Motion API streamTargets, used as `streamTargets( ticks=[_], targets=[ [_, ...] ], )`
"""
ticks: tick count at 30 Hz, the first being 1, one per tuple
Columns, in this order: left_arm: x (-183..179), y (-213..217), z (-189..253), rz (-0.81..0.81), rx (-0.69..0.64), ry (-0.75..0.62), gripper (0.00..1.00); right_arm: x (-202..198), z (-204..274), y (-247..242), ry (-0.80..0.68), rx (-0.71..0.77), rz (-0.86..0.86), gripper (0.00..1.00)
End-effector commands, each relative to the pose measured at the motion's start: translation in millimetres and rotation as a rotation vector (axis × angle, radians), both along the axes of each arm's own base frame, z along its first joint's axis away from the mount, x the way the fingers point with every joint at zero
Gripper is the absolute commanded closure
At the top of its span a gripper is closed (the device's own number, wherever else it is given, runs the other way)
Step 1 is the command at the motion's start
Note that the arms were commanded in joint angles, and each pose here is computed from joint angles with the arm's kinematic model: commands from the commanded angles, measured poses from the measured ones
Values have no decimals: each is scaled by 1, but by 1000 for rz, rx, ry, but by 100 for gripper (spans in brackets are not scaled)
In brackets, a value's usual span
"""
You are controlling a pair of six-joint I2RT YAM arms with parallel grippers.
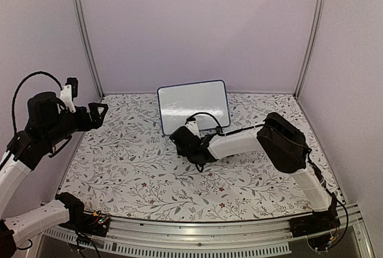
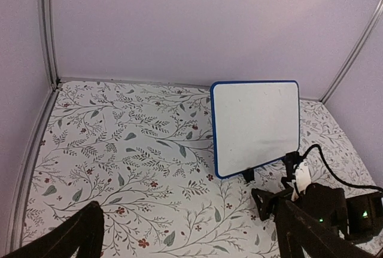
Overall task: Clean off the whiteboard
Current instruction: Move the whiteboard to the center of the board, then reset both arms
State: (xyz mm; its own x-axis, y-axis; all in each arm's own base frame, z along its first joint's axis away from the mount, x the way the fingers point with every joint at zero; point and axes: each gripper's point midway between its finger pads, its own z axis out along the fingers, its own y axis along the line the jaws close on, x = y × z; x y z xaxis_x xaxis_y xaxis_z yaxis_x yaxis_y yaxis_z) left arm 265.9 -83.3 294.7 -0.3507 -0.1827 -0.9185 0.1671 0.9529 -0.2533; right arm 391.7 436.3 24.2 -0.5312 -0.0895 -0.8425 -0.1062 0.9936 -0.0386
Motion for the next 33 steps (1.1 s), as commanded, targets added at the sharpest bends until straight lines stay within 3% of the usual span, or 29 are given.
streamTargets(
  ticks=[1,8,12,20,27,33],
  targets=[
    [1,-1,-1,-12,-11,-5,0,-44,64,6,-32,72,131,1],
    [0,-6,-1,-43,-15,-4,0,-102,153,-80,-116,196,202,1],
    [0,-5,-1,-40,-16,-4,0,-129,220,-149,-265,233,216,1],
    [4,-5,-6,-34,-11,12,0,-152,266,-300,-393,7,-102,1],
    [10,-7,-15,-37,-3,49,0,-117,289,-379,-371,176,-276,1],
    [9,-7,-15,-40,-3,49,0,-72,259,-388,-146,183,-244,1]
  ],
)
